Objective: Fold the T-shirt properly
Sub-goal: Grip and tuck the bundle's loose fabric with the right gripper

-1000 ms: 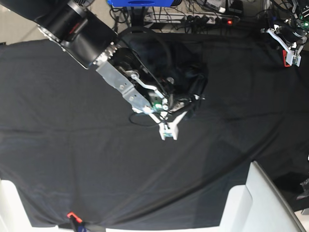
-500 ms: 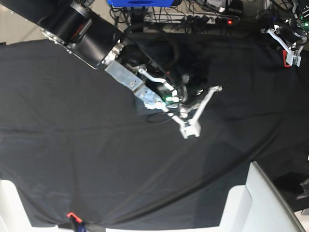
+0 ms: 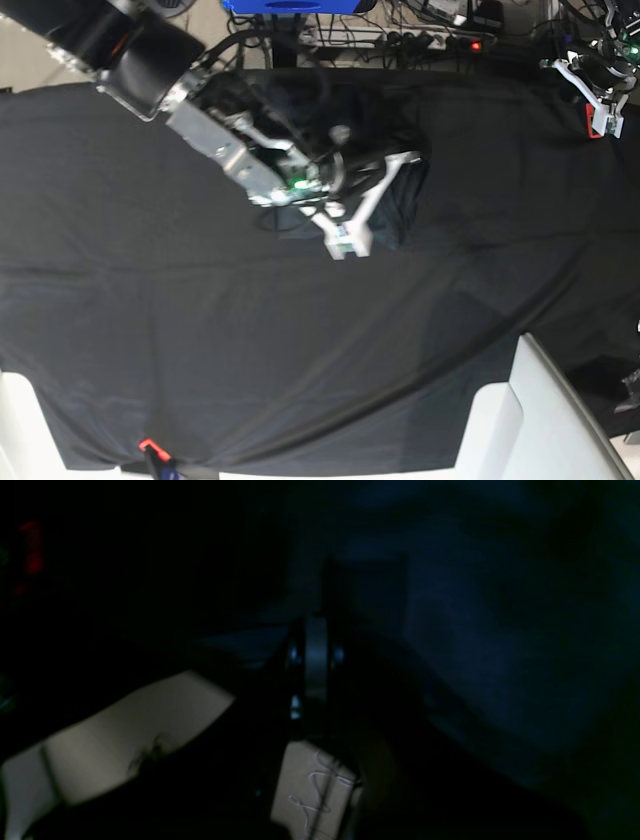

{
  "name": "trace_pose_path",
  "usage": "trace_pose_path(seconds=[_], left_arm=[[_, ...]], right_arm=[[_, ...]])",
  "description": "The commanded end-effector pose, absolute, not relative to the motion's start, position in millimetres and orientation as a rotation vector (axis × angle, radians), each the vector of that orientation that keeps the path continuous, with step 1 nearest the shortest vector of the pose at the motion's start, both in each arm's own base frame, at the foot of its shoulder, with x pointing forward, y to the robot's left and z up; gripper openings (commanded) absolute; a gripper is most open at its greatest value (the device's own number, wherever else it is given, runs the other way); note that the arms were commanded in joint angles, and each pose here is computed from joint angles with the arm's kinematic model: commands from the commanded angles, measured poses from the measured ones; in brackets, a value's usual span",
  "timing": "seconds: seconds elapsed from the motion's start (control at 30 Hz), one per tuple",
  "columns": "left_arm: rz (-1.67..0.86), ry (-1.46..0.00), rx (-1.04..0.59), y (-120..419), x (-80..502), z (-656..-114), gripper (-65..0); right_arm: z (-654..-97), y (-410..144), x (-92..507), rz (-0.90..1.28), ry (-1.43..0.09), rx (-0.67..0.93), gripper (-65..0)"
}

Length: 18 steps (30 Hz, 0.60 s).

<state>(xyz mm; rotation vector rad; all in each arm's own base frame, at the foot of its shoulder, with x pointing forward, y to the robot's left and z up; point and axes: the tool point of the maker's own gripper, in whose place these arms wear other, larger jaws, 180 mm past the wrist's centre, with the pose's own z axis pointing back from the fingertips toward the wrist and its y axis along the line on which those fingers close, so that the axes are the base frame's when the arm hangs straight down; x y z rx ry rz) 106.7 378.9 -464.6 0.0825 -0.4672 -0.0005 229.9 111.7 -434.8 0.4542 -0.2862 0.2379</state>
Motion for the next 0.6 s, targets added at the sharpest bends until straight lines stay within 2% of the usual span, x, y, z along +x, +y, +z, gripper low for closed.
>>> trace_pose_path(seconds=[0.0, 0.37, 0.57], left_arm=[[-0.02, -0.495, 0.105, 387, 114, -454, -65.0], [-0.021, -0.499, 0.106, 388, 116, -453, -65.0], [-0.029, -0.552, 0.121, 394, 143, -442, -65.0]], right_arm=[[-423, 125, 234, 0.247, -0.302, 0.494, -65.0], [-443, 123, 220, 0.315, -0.231, 0.489, -65.0], [-431, 152, 204, 0.479, -0.204, 0.527, -65.0]])
